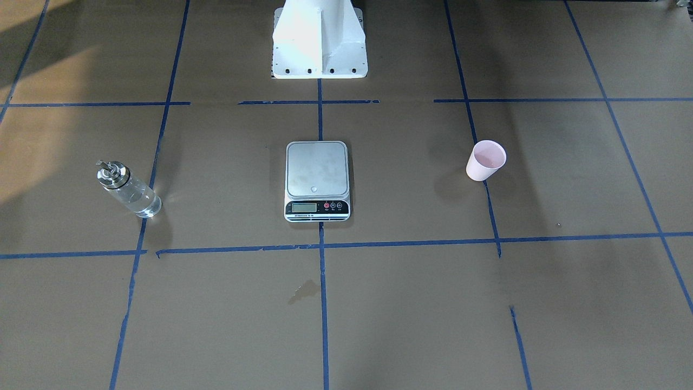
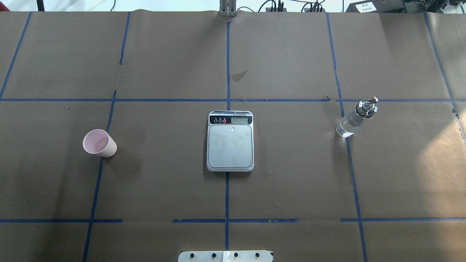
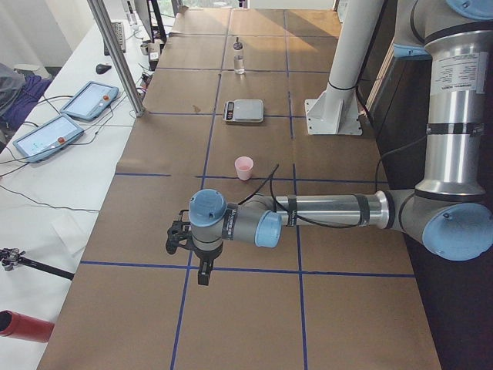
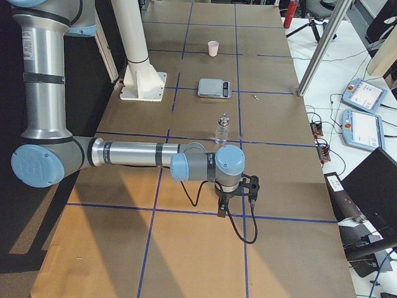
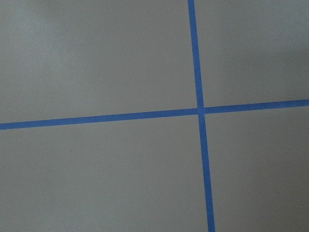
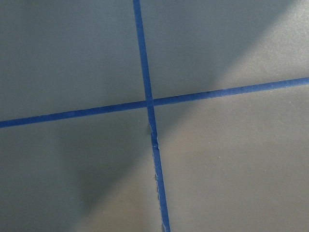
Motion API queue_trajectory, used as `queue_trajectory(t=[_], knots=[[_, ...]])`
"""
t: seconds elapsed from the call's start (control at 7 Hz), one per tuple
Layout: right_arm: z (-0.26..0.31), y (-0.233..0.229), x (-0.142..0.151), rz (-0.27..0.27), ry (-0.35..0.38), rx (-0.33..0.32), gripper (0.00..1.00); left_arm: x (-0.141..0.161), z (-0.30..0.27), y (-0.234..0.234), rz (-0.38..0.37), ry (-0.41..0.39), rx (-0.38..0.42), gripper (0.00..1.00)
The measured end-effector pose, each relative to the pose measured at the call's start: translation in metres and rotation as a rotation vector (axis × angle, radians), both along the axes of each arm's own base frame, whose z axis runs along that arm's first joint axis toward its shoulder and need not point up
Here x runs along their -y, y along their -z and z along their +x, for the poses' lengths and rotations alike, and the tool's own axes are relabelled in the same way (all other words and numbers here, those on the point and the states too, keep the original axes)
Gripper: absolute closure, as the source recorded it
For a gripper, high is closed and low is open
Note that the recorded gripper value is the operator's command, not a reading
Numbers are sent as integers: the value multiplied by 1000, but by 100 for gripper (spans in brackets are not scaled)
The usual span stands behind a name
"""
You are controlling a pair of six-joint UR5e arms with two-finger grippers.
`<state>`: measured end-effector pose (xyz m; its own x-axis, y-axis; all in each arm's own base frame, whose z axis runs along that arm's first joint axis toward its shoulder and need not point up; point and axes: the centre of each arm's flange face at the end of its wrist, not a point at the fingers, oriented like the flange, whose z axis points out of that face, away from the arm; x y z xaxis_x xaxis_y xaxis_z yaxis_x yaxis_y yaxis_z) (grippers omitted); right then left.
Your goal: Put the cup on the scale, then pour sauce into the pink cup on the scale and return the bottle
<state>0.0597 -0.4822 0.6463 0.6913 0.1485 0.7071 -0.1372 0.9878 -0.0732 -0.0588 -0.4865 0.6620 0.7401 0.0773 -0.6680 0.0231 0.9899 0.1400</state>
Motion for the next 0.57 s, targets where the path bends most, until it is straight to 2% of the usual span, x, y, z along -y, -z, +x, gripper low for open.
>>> queue_trajectory(t=[0.29,0.57], knots=[[0,0,0,1,1,0,0,2,0,9,25,-1,-1,0],[0,1,0,4,1,0,0,10,28,63,131,-50,-8,0]])
